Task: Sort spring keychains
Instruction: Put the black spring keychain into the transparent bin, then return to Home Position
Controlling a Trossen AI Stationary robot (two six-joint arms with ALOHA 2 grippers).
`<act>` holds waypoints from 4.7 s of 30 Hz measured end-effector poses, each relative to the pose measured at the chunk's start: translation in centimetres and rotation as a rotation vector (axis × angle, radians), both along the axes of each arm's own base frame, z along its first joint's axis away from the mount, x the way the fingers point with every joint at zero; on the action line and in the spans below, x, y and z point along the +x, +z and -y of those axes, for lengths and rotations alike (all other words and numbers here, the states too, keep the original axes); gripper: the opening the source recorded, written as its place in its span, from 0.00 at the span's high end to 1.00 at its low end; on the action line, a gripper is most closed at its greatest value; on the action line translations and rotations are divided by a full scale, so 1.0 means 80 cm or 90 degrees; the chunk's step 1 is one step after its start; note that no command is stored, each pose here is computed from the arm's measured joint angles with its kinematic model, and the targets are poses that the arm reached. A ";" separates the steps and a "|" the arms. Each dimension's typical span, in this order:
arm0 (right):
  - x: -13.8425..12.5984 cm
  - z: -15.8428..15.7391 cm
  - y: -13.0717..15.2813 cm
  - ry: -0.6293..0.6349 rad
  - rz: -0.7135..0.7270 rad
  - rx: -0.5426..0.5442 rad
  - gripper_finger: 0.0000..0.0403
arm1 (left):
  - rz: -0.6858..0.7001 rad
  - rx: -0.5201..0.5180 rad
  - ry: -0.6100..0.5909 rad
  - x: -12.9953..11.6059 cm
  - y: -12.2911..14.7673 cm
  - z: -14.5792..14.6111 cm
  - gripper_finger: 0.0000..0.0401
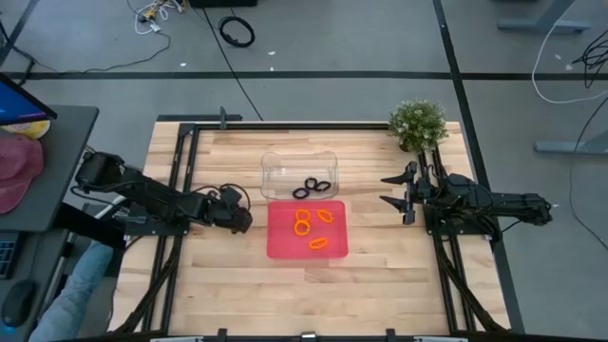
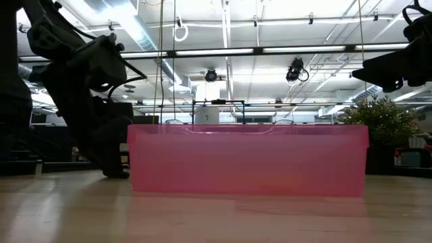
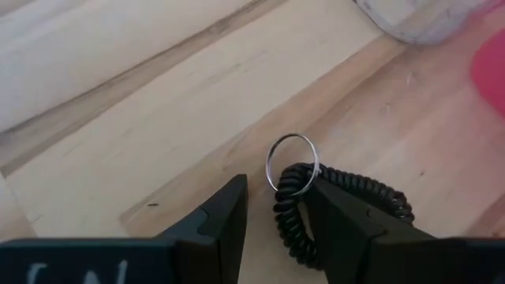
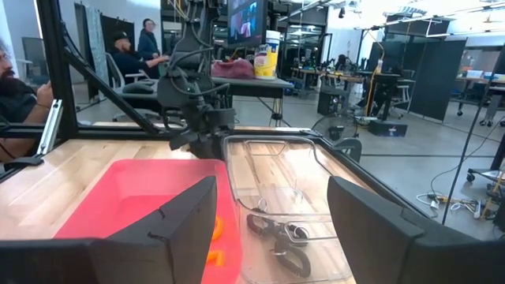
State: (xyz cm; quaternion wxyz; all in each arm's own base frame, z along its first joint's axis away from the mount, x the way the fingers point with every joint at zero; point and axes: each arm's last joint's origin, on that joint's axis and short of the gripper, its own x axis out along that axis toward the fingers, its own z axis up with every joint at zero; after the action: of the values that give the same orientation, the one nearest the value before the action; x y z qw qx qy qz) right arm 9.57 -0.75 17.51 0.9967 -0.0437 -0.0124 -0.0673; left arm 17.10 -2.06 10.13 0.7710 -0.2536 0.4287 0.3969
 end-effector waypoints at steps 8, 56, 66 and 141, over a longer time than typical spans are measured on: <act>0.000 0.000 0.000 0.000 0.000 0.000 0.39 | -0.009 -0.009 -0.078 0.017 0.018 0.012 0.71; 0.000 0.000 0.000 0.000 0.000 0.000 0.39 | 0.099 0.649 -0.022 0.117 0.120 0.075 0.97; 0.000 0.000 0.000 0.000 0.000 0.000 0.39 | 0.126 0.588 -0.004 0.154 0.136 0.048 0.98; 0.000 0.000 0.000 0.000 0.000 0.000 0.39 | 0.485 0.512 -0.143 0.133 0.111 -0.044 0.45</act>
State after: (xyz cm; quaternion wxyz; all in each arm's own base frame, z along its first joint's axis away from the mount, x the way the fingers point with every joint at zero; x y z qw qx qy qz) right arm 9.57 -0.76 17.51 0.9967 -0.0437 -0.0126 -0.0676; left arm 27.75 1.43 19.01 0.9447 -0.0180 -0.0408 0.3249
